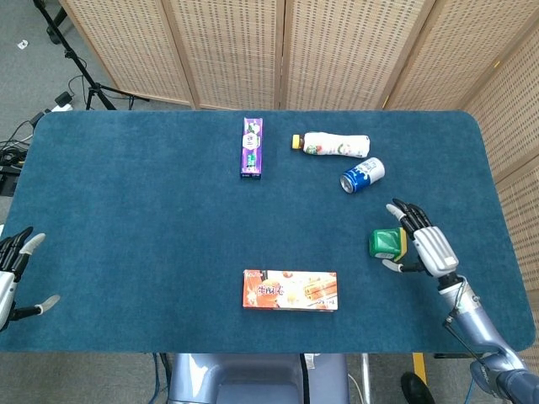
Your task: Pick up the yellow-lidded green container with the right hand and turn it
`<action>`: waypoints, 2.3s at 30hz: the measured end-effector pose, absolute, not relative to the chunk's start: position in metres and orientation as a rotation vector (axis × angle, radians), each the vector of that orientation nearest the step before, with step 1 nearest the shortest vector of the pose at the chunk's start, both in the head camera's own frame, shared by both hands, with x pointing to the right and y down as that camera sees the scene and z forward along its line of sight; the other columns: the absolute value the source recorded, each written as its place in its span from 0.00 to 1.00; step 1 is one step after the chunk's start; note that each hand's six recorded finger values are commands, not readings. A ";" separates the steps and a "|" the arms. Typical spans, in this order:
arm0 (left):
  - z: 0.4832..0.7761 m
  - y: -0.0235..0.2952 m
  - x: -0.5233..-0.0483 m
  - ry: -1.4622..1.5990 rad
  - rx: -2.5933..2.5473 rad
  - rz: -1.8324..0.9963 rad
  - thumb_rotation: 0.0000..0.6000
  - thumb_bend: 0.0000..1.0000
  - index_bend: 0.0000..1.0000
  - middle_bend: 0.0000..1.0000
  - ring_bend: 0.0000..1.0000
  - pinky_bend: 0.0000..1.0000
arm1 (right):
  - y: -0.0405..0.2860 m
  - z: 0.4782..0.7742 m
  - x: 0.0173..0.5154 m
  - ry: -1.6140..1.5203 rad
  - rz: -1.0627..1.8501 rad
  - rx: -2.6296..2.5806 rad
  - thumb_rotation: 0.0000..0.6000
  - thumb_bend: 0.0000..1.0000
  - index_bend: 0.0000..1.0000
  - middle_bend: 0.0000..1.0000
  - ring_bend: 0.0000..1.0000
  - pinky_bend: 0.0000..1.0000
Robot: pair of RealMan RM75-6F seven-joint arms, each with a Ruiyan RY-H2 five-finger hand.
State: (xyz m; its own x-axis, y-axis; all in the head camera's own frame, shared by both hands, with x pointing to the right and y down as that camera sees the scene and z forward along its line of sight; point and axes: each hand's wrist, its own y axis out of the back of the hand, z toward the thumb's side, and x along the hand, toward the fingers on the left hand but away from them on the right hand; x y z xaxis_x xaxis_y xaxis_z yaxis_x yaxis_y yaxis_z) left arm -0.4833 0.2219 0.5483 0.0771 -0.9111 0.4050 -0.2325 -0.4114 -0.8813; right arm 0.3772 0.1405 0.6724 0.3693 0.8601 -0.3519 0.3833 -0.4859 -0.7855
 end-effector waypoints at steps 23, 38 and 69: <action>0.547 0.219 -0.489 1.157 -1.728 -1.376 1.00 0.00 0.05 0.00 0.00 0.05 | 0.108 0.664 0.322 -0.389 1.551 -1.608 1.00 0.21 0.16 0.12 0.00 0.00; 0.548 0.217 -0.491 1.170 -1.722 -1.373 1.00 0.00 0.05 0.00 0.00 0.05 | 0.095 0.682 0.302 -0.352 1.659 -1.611 1.00 0.21 0.38 0.29 0.00 0.00; 0.550 0.219 -0.487 1.149 -1.723 -1.373 1.00 0.00 0.05 0.00 0.00 0.05 | 0.092 0.652 0.292 -0.873 1.262 -1.970 1.00 0.48 0.54 0.44 0.11 0.01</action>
State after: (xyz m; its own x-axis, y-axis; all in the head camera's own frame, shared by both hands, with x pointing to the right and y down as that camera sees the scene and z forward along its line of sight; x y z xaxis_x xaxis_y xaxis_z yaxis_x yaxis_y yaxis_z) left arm -0.4873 0.2187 0.5497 0.0700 -0.9120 0.4041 -0.2371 -0.4087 -0.8814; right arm 0.2922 0.0916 0.6523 0.3202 0.7998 -0.5077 0.1927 -0.5797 -0.7917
